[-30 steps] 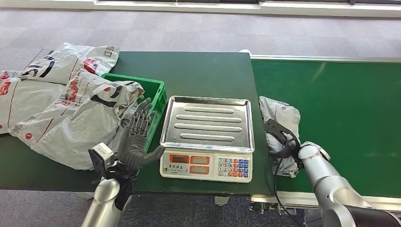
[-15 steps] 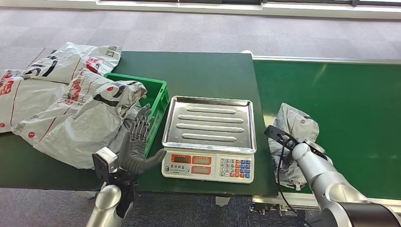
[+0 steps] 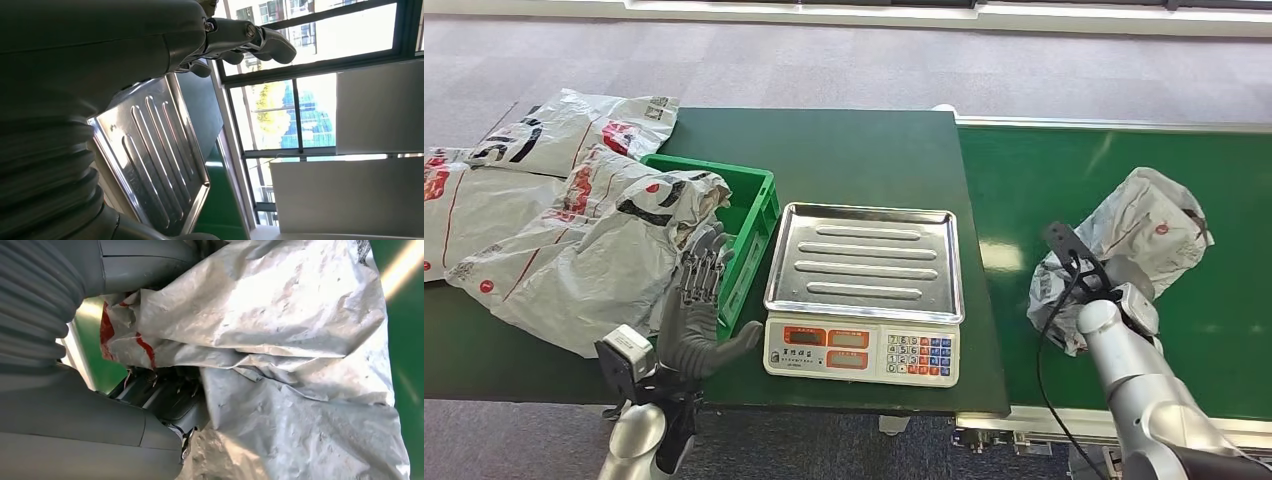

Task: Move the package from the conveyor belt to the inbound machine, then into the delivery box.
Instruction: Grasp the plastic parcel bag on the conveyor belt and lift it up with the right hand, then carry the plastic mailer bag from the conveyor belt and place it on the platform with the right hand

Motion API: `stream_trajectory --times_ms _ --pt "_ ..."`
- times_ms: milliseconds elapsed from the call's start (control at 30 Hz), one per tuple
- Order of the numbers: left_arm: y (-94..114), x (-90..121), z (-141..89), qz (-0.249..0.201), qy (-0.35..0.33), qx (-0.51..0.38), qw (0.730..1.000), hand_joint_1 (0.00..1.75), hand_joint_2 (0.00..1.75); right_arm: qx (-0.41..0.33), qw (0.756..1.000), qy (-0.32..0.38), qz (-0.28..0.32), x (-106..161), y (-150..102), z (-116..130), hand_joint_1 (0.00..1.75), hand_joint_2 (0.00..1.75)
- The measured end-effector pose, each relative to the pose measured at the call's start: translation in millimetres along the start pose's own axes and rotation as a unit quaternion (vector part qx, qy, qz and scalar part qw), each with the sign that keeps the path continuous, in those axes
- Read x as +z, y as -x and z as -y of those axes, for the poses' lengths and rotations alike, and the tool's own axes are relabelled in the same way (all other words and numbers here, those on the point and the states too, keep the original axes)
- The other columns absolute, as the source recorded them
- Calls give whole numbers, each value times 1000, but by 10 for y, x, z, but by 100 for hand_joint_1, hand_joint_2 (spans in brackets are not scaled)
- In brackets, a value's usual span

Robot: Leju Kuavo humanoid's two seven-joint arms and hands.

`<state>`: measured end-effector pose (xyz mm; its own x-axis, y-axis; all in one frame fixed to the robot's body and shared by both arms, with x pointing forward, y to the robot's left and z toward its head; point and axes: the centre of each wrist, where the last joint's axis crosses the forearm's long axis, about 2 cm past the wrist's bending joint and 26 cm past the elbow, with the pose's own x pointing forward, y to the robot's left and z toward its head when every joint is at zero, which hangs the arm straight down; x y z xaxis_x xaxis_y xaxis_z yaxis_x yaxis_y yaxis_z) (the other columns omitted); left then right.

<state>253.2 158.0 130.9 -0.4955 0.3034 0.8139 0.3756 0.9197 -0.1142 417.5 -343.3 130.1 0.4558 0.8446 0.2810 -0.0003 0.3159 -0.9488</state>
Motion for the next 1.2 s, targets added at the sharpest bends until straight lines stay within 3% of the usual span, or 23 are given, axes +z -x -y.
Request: stream_trajectory --times_ms 333,533,633,800,967,1200 --pt "-31 -4 -7 6 -1 -2 1000 0 175 -43 998 46 15 6 50 94 175 175" --pt "-42 36 -7 12 -7 -9 1000 0 175 -138 966 163 149 116 -7 228 175 175" --pt "-47 34 -33 20 -8 -17 1000 0 175 -203 938 169 225 227 -203 323 175 175" --pt "-33 -52 -95 41 -1 -25 999 0 175 -304 886 84 339 433 -789 473 175 175" --pt "-19 -185 -143 53 6 -30 998 0 175 -354 833 7 424 619 -1400 632 175 175" --pt "-23 -373 -229 62 5 -40 997 0 175 -422 735 -232 478 751 -1988 606 175 175"
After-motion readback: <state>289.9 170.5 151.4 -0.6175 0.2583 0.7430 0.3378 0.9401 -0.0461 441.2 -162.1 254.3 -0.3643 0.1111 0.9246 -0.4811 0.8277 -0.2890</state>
